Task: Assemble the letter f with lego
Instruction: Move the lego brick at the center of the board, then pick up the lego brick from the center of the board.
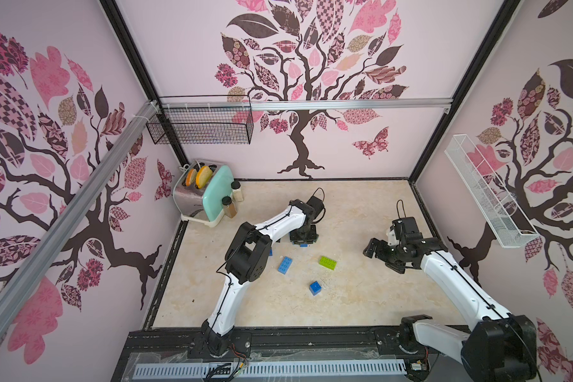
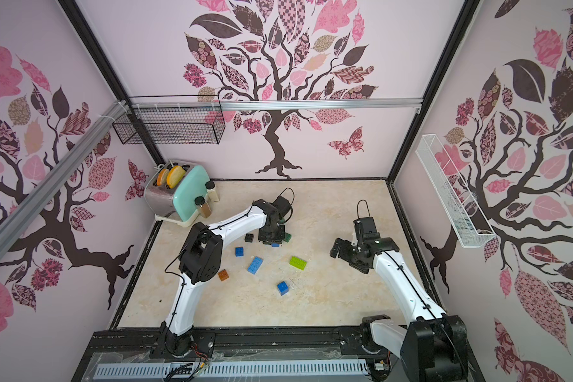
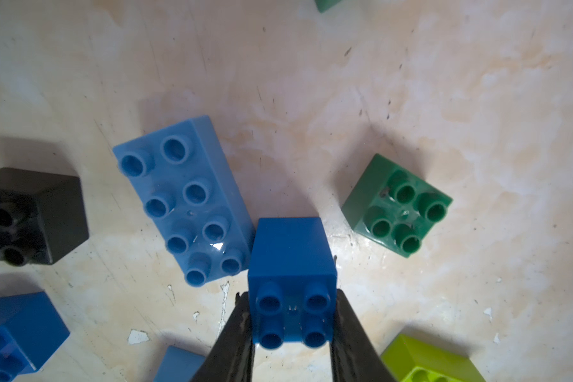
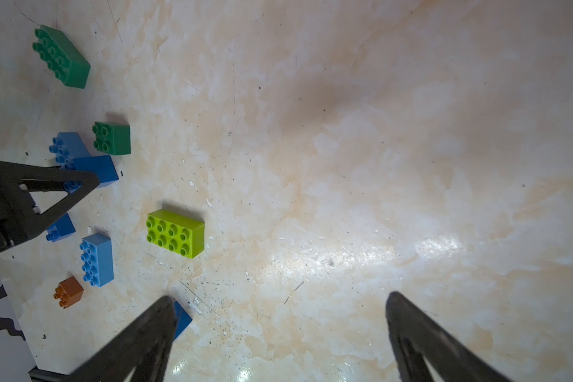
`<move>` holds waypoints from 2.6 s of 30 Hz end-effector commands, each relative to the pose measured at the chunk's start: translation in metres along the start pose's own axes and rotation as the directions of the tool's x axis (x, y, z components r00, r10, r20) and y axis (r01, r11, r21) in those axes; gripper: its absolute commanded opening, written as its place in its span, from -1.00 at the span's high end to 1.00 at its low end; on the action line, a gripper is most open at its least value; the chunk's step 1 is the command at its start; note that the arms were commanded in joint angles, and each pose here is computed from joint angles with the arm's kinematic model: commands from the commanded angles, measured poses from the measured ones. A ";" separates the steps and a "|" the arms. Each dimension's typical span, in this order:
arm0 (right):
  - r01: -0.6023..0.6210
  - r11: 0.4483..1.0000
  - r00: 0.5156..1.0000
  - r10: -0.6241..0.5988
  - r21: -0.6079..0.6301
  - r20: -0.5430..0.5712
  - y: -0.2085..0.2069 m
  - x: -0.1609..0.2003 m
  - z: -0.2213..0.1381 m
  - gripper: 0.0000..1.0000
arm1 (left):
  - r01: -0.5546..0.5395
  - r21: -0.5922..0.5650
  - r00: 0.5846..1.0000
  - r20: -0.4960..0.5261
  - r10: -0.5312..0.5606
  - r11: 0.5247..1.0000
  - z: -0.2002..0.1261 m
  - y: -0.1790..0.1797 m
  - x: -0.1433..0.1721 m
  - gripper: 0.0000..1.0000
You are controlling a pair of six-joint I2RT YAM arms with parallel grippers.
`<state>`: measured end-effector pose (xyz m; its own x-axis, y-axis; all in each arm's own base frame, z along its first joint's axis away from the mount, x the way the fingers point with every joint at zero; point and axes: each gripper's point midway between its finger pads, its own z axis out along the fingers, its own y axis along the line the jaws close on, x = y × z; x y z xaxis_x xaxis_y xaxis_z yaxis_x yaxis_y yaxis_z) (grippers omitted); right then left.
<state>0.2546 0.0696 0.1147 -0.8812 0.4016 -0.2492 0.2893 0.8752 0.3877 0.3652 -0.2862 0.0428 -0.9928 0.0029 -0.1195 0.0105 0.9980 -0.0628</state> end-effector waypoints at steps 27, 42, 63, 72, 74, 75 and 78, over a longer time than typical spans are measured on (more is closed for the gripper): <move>0.024 1.000 1.000 -0.024 0.001 0.008 0.018 -0.012 0.000 -0.99 | -0.015 0.040 1.000 -0.017 0.015 0.999 -0.024 -0.017 0.017 -0.17; 0.042 0.998 0.999 -0.043 -0.040 -0.022 0.091 0.004 0.044 -0.99 | 0.004 0.176 0.970 0.237 -0.046 0.984 -0.126 0.070 0.046 -0.96; -0.032 0.993 0.982 0.052 0.113 -0.181 0.133 0.053 0.113 -0.93 | 0.085 0.173 0.988 0.113 -0.106 0.981 -0.111 0.123 0.097 -0.95; -0.018 0.991 0.982 0.043 0.134 -0.182 0.132 0.052 0.127 -0.86 | 0.075 0.176 0.989 0.114 -0.096 0.981 -0.110 0.121 0.094 -0.94; -0.013 0.990 0.983 0.038 0.139 -0.177 0.131 0.051 0.127 -0.83 | 0.072 0.183 0.990 0.109 -0.093 0.980 -0.109 0.119 0.094 -0.94; -0.010 0.990 0.984 0.035 0.141 -0.176 0.131 0.050 0.127 -0.81 | 0.073 0.185 0.989 0.110 -0.094 0.980 -0.109 0.119 0.093 -0.93; 0.002 0.989 0.985 0.024 0.149 -0.173 0.131 0.049 0.127 -0.75 | 0.073 0.181 0.990 0.108 -0.094 0.981 -0.107 0.119 0.093 -0.93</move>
<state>0.2876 0.2352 0.0325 -0.9246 0.3783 -0.0440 0.3566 0.9005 0.2488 0.2578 -0.1588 0.1322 -0.9702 -0.1054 -0.2180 -0.0501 0.9681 -0.2453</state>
